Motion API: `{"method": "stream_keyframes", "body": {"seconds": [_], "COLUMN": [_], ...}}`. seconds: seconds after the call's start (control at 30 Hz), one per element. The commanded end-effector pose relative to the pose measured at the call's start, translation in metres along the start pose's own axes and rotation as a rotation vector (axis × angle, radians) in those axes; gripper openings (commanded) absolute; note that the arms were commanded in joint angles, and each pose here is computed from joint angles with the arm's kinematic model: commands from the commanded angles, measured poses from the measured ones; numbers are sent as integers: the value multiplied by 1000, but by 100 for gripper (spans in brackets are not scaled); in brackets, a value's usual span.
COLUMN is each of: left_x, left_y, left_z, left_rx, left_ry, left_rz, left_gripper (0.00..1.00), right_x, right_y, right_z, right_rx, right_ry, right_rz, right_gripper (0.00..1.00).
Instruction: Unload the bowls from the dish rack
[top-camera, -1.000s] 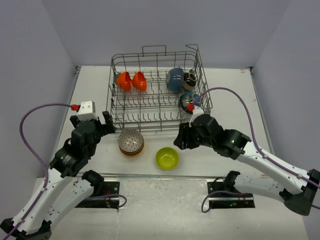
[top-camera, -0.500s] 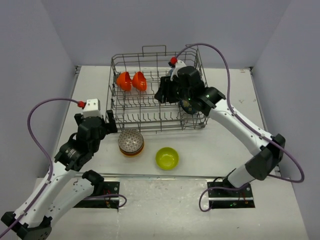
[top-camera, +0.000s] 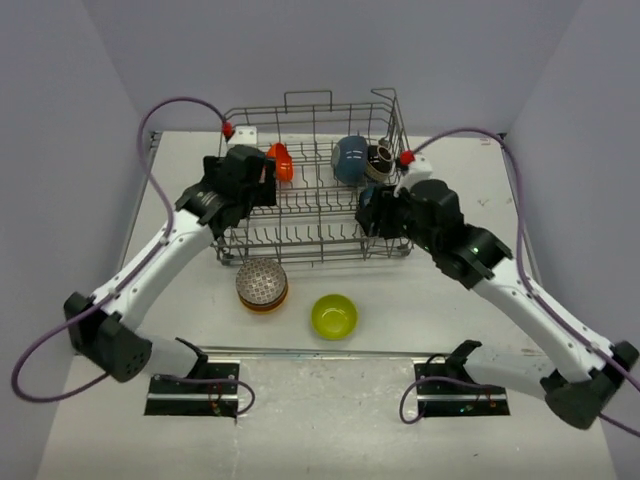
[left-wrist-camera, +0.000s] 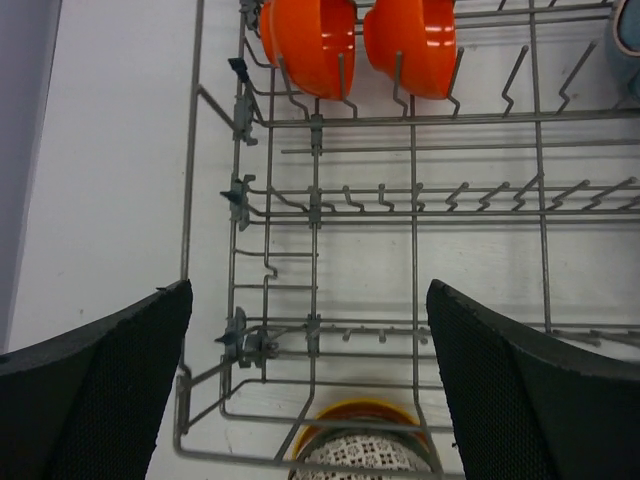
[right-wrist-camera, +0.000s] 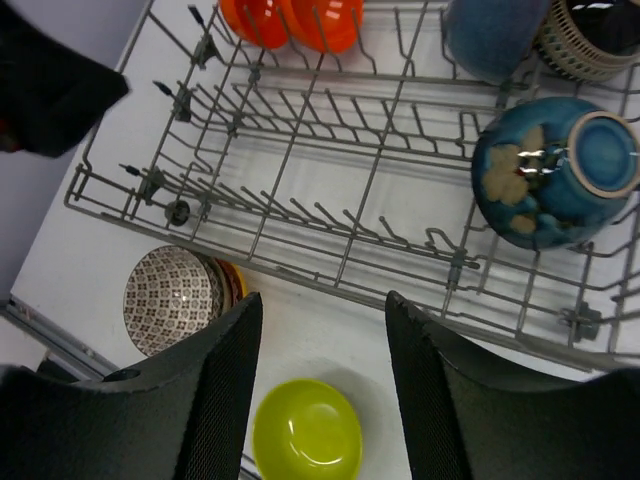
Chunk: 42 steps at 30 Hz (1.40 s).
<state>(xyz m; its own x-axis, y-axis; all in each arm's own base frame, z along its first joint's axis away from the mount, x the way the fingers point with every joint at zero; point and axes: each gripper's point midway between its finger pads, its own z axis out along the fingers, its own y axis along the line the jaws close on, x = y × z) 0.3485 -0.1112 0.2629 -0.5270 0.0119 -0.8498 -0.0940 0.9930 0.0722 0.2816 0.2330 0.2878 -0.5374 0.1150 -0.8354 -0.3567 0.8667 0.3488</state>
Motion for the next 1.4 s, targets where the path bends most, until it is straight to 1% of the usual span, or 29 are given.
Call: {"method": "stream_keyframes", "body": {"seconds": [0.0,0.03,0.1,0.13,0.2,0.27,0.3,0.33,0.37,0.4,0.47,0.5,0.53,0.6,0.63,0.83,0.97,1.0,1.03,1.07,1.17,1.3,1.37], "left_x": [-8,-15,-27,-38,-52,-65,-66,-54,-71,-71,-66,-72,-68,-71,-64,-51,-38,-35,-33,-31,-25,-22,-23], "left_y": [-11,-21,-29,-38,-42,-57,-60,-64,-63,-64,-74,-74,-78,-79,-81,-78,-75,-74,-75,-75,-76,-76,-74], "left_z": [29,45,61,75,87,106,113,133,133,141,168,166,178,185,194,213,222,226,227,229,234,237,237], "left_rx": [-58,-82,-120,-137,-175,-169,-180,-207,-245,-267,-296,-300,-308,-335,-349,-411,-451,-455,-456,-454,-445,-440,-443], "left_ry": [37,55,54,51,28,1,0,33,-6,-8,-20,-34,-36,-52,-43,-47,-38,-27,-25,-22,-14,-12,-12], "left_rz": [79,98,115,127,134,156,167,212,201,213,250,239,257,268,289,345,367,399,402,403,408,410,411], "left_gripper": [98,97,96,95,92,89,87,86,86,84,81,81,80,78,78,68,65,64,64,60,57,53,52], "right_x": [-9,9,19,34,49,63,67,74,75,77,82,78,81,81,82,82,83,84,85,85,85,82,81], "right_y": [-20,-29,-34,-44,-51,-59,-62,-66,-66,-63,-59,-57,-59,-60,-60,-60,-60,-61,-61,-61,-62,-62,-63], "right_z": [-46,-47,-66,-65,-69,-72,-72,-71,-71,-70,-66,-66,-64,-63,-63,-65,-64,-63,-62,-62,-63,-65,-67], "right_rx": [32,43,25,49,53,67,69,77,74,59,25,16,17,26,25,13,10,13,13,14,15,15,17], "right_ry": [-150,-128,-150,-129,-106,-95,-93,-87,-89,-85,-87,-104,-102,-102,-100,-110,-116,-114,-114,-116,-120,-137,-143], "right_rz": [55,59,67,66,55,47,43,45,50,52,51,53,50,53,51,51,52,51,51,51,51,56,57], "right_gripper": [53,53,53,53,53,53,53,53,53,53,52,52,52,52,52,52,52,54,56,57,60,69,69]}}
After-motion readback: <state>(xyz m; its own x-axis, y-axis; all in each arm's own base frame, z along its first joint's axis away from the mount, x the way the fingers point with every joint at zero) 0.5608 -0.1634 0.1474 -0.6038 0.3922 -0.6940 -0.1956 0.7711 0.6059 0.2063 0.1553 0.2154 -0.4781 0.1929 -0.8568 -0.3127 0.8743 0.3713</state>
